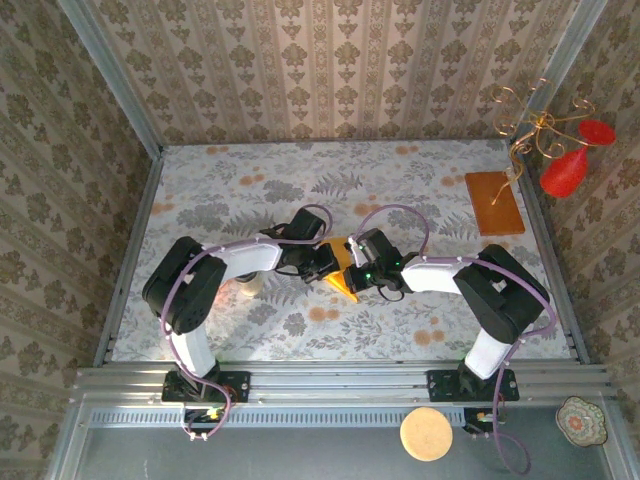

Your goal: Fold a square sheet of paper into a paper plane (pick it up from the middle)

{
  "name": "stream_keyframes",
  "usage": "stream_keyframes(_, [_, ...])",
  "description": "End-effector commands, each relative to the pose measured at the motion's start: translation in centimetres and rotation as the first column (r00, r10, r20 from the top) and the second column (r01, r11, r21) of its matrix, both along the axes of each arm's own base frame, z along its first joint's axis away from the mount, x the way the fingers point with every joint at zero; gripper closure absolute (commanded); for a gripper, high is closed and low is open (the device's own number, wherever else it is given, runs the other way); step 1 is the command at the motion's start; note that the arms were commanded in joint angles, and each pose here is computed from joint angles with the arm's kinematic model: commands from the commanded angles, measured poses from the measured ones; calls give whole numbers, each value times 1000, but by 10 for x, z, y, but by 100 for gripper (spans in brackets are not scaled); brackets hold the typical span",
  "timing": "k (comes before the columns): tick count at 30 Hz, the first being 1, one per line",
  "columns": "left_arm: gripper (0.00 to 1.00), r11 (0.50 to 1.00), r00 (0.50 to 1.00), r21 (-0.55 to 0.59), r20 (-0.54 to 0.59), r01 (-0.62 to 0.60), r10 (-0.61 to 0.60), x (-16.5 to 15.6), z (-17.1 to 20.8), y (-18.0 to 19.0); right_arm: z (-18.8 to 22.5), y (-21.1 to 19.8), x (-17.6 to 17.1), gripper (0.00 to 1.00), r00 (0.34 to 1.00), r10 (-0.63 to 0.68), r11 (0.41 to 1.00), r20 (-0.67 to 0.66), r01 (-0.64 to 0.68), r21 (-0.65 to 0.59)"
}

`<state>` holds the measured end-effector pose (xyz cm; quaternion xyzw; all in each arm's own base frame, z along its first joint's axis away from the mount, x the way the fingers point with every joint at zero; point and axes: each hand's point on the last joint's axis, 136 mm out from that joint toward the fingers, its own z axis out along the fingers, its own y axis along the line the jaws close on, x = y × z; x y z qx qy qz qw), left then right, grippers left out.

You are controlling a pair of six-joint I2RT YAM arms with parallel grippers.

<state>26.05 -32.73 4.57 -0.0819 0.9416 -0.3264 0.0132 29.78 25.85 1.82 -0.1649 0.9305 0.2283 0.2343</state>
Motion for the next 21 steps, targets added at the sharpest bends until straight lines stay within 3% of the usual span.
stream_keyframes(1, [88, 999, 999, 30, -34, -21, 22, -6, -11, 7, -17, -10, -9, 100, 998, -10, 999, -62, 8, -47])
stream_keyframes(21, [89, 996, 997, 77, -51, -52, 56, -11, -31, 23, -17, -12, -8, 100, 998, -14, 998, -65, 10, -56])
